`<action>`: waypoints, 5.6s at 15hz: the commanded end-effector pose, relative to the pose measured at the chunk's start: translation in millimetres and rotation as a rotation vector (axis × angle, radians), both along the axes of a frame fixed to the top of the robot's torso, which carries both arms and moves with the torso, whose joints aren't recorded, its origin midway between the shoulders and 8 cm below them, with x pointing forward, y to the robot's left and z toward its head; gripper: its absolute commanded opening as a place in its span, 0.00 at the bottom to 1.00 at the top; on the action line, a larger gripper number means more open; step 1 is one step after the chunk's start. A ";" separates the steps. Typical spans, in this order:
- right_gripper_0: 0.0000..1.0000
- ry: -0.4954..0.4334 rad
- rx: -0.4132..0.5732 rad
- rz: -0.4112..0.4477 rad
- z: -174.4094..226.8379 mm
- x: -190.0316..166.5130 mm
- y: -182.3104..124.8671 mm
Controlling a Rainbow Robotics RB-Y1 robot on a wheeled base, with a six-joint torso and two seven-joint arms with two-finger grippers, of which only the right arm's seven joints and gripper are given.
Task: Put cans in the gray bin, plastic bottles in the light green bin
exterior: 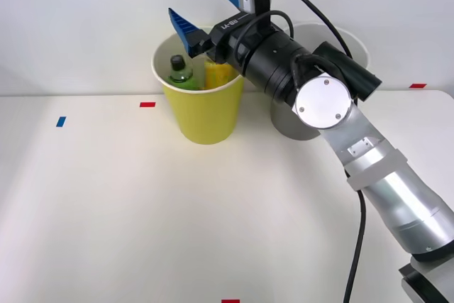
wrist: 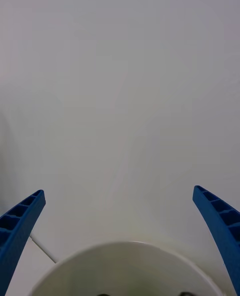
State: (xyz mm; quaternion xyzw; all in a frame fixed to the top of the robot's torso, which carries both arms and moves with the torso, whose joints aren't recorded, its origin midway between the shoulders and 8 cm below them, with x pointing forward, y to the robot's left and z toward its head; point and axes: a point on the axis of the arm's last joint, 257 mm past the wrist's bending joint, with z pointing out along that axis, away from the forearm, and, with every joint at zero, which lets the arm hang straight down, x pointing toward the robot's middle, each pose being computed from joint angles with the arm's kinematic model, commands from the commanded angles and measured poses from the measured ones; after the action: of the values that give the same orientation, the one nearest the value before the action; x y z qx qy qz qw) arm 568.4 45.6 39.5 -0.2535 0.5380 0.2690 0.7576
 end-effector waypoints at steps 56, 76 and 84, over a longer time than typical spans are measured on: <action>1.00 0.132 -0.272 -0.768 -228.6 -217.1 -339.7; 1.00 0.230 -0.043 -0.669 -288.5 -275.9 -306.7; 1.00 0.063 -0.189 -0.550 -294.4 -307.7 -290.0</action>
State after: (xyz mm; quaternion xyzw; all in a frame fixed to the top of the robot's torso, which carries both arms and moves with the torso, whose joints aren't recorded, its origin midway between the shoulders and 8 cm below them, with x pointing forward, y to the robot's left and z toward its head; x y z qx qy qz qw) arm 263.5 -243.1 -254.3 -0.1460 0.6336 0.0178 0.7596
